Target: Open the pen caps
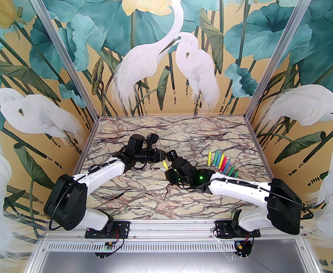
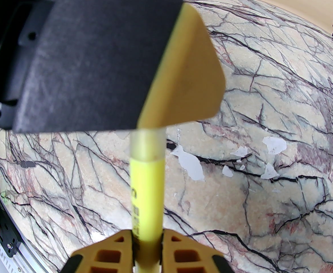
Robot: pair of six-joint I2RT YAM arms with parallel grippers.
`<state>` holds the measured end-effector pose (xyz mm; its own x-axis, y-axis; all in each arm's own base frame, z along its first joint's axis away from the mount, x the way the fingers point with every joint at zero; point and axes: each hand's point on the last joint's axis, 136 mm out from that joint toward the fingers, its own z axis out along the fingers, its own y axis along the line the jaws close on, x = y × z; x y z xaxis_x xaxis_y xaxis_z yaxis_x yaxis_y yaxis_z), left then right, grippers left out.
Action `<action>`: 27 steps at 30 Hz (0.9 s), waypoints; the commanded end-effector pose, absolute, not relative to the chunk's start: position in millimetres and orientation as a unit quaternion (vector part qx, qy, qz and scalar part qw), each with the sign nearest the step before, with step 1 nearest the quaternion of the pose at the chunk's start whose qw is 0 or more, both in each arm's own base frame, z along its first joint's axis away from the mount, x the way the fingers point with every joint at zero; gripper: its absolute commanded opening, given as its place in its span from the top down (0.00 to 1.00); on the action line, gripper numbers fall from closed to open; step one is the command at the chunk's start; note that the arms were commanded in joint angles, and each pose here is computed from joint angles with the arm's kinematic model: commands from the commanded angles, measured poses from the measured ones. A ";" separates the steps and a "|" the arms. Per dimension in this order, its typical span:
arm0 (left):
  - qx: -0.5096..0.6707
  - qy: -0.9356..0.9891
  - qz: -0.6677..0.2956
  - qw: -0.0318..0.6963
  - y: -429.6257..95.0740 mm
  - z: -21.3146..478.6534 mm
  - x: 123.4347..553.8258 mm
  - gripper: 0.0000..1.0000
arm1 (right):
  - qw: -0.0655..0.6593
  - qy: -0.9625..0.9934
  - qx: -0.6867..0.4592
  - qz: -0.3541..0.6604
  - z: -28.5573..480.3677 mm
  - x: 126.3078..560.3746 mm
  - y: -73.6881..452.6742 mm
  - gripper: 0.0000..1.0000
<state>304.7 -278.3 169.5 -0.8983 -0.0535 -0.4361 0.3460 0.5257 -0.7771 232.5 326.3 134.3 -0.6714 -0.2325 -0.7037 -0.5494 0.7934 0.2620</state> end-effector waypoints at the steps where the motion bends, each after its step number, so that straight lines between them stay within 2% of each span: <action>1: 0.101 0.839 -0.494 0.205 -287.5 178.0 303.8 0.79 | 0.360 0.875 -0.220 0.239 149.4 240.0 332.0 0.83; 9: 0.102 0.834 -0.503 0.202 -289.2 180.9 303.1 0.87 | 0.363 0.876 -0.213 0.236 148.6 242.4 328.0 0.82; 16: 0.100 0.830 -0.511 0.200 -290.2 184.0 301.3 0.90 | 0.365 0.877 -0.201 0.240 146.9 245.5 323.0 0.64; 22: 0.103 0.822 -0.524 0.198 -292.8 190.5 299.2 0.91 | 0.362 0.876 -0.203 0.245 145.1 246.3 326.2 0.63; 27: 0.103 0.820 -0.528 0.198 -292.9 192.0 298.8 0.91 | 0.361 0.875 -0.205 0.249 144.5 247.0 329.0 0.66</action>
